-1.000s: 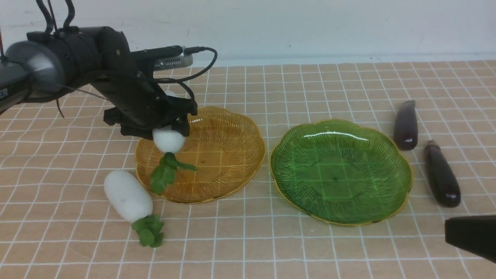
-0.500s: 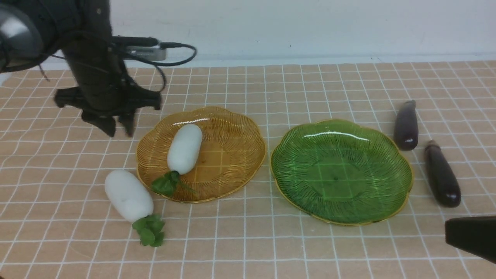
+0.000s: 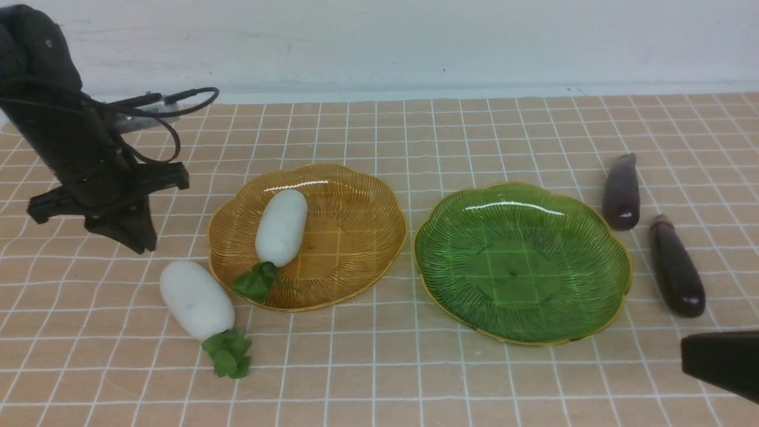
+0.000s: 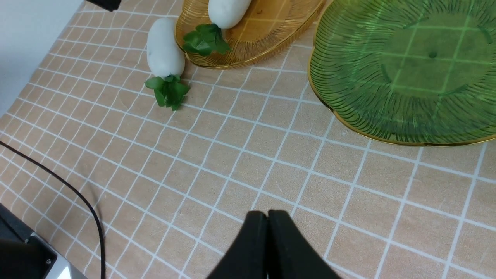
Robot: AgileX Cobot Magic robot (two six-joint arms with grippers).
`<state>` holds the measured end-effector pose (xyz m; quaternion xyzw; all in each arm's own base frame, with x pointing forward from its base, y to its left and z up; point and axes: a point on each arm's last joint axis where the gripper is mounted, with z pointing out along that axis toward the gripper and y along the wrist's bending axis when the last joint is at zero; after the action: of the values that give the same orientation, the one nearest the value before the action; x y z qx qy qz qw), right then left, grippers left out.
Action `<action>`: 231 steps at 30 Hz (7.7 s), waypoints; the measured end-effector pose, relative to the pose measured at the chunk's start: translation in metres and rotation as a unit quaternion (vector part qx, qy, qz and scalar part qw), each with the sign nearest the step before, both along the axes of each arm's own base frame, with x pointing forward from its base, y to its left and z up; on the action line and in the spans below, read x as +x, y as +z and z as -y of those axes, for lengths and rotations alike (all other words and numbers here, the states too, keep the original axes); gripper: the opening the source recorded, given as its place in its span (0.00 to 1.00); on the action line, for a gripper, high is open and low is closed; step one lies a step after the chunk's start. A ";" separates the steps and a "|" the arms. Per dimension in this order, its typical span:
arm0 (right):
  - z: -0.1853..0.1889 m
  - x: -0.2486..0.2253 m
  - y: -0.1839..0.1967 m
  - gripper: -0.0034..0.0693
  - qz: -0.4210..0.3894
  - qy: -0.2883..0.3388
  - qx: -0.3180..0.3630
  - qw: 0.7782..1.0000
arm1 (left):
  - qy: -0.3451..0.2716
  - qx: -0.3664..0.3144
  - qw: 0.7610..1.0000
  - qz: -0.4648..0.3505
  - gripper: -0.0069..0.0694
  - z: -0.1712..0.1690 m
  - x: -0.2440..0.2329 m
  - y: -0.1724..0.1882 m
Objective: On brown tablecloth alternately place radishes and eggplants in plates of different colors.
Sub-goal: 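Pick up the white radish and place it in the left plate, then put the eggplants into the green plate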
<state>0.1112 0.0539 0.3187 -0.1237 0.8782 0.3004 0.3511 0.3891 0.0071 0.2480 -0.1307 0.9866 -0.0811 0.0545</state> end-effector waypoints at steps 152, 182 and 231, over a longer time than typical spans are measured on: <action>0.056 0.139 0.041 0.03 -0.053 -0.259 -0.170 0.949 | -0.281 -0.038 0.941 0.185 0.27 0.138 0.044 0.071; 0.073 0.302 -0.098 0.47 -0.258 -0.217 -0.152 0.929 | -0.302 -0.001 0.931 0.205 0.09 0.081 -0.167 0.118; 0.048 0.387 -0.169 0.79 -0.189 -0.294 -0.155 0.924 | -0.306 -0.005 0.935 0.179 0.09 0.080 -0.171 0.116</action>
<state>0.4977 0.0061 0.1501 0.1458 0.9608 0.0613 0.2276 0.2182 -0.0733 0.3641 0.1937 0.9523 -0.1207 0.2024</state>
